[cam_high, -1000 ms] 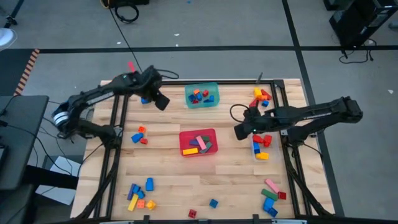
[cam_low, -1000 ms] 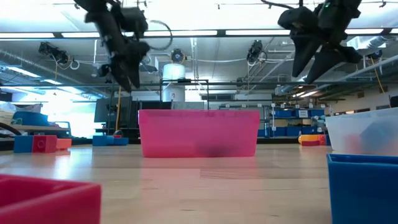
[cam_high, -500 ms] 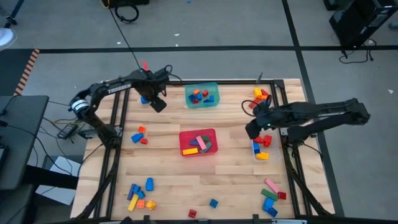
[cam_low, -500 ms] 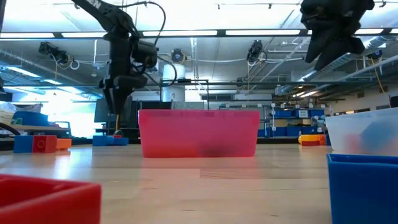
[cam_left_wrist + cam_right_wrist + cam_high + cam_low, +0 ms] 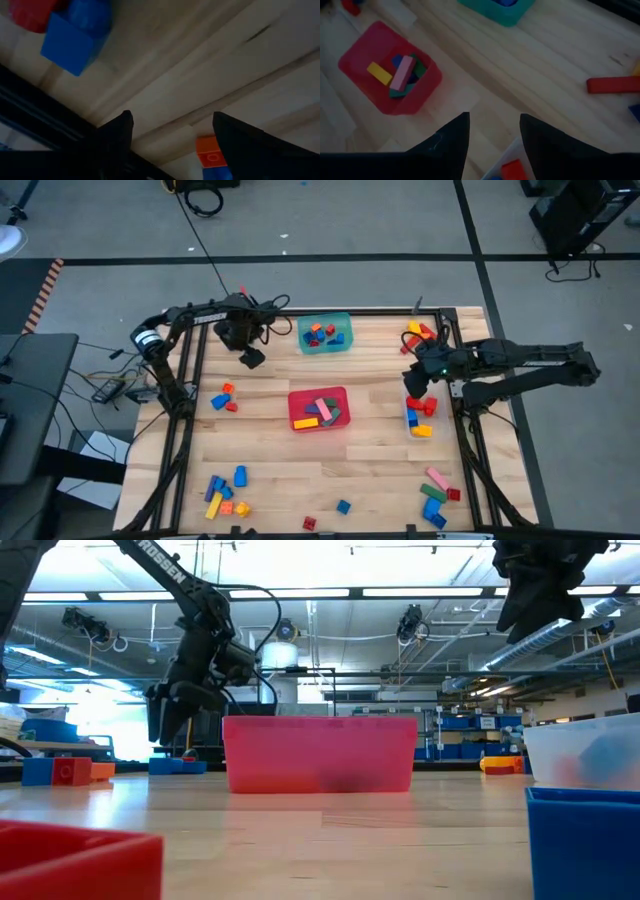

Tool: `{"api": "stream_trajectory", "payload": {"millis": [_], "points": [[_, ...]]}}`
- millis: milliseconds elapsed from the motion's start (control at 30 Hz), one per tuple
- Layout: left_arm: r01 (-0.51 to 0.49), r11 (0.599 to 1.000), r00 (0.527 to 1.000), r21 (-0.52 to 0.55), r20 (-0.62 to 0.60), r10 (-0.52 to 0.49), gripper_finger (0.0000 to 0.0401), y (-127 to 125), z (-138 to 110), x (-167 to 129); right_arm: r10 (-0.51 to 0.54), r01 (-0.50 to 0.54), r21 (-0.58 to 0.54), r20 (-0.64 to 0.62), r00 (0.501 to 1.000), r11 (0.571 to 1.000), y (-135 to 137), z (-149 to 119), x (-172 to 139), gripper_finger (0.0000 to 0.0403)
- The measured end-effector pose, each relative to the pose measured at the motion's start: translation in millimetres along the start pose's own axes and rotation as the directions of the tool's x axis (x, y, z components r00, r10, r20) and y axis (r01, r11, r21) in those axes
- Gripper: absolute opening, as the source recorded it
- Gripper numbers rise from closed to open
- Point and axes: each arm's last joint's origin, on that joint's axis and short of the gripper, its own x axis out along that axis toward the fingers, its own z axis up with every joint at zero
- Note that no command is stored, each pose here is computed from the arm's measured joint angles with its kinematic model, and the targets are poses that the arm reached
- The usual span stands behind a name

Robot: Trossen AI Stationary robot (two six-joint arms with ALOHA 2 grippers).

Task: Sort blocks by size
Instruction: Put the blue 1 stud game piece into the transparent bin

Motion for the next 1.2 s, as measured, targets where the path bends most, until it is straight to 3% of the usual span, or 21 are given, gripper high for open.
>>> {"api": "stream_trajectory", "payload": {"millis": [567, 800, 1000, 1100, 1200], "points": [[-0.014, 0.972, 0.989, 0.233, 0.149, -0.022, 0.0282, 8, 16, -34, -0.006, 0.001, 0.098, 0.056, 0.998, 0.995, -4, 10, 2, 0.0188], [-0.174, 0.946, 0.975, 0.273, 0.181, 0.127, 0.0282, 14, 19, -39, -0.011, -0.009, 0.151, 0.129, 0.992, 0.988, -5, 20, 3, 0.0188], [-0.2, 0.902, 0.973, 0.384, 0.182, 0.139, 0.0282, 22, 20, -38, -0.021, -0.011, 0.188, 0.166, 0.986, 0.982, -9, 26, 4, 0.0188], [-0.191, 0.917, 0.975, 0.351, 0.172, 0.138, 0.0282, 31, 23, -34, -0.033, -0.004, 0.206, 0.176, 0.984, 0.979, -10, 29, 6, 0.0188], [-0.153, 0.943, 0.987, 0.295, 0.085, 0.133, 0.0282, 43, 28, -20, -0.045, 0.005, 0.214, 0.179, 0.983, 0.977, -11, 32, 9, 0.0188]]}}
